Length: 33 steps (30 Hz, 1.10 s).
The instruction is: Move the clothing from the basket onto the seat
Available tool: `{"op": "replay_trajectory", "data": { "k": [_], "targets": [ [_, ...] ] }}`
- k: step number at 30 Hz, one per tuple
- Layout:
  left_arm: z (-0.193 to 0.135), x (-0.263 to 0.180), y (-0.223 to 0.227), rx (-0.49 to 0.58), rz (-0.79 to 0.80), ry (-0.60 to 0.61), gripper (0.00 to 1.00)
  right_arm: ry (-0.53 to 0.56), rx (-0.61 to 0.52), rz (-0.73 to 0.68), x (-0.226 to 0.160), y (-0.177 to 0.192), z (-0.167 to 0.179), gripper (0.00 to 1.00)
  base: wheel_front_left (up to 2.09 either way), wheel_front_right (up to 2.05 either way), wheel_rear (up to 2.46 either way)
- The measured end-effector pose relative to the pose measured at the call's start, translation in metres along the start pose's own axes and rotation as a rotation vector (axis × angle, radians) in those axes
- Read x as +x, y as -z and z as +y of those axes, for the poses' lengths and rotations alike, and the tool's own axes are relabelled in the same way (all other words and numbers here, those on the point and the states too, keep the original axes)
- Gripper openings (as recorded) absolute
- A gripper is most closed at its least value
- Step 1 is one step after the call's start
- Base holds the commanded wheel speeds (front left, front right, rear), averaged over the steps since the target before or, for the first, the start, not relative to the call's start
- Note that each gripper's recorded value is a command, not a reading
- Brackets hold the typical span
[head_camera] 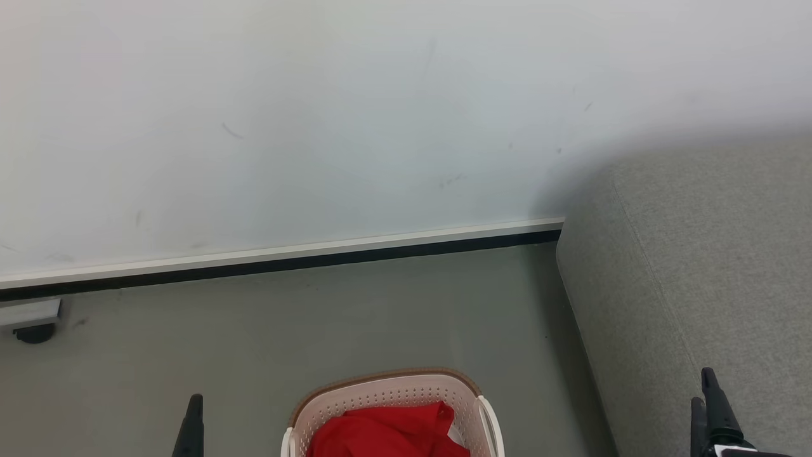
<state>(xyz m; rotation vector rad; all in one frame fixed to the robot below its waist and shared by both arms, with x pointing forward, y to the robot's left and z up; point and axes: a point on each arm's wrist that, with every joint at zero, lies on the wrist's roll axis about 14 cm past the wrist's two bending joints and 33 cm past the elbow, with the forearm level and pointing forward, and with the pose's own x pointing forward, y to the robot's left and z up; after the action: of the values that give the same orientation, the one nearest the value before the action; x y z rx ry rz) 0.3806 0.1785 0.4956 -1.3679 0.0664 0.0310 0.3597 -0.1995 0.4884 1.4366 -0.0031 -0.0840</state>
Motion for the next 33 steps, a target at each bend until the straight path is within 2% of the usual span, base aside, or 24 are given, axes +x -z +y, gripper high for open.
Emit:
{"op": "replay_trajectory", "data": {
  "k": [7,18,33],
  "targets": [
    [-0.002,-0.001,-0.001,0.118,-0.015,0.0,1.0,-0.007,-0.105,0.016,0.0,0.007,-0.001,1.0,0.0,0.0,0.0],
    [-0.009,-0.002,-0.004,0.351,-0.042,0.019,1.0,-0.075,-0.334,0.083,0.001,0.024,0.012,1.0,0.0,0.0,0.0],
    [-0.006,-0.007,-0.001,0.604,-0.045,0.021,1.0,-0.149,-0.635,0.178,-0.006,0.047,0.023,1.0,0.0,0.0,0.0]
  ]
}}
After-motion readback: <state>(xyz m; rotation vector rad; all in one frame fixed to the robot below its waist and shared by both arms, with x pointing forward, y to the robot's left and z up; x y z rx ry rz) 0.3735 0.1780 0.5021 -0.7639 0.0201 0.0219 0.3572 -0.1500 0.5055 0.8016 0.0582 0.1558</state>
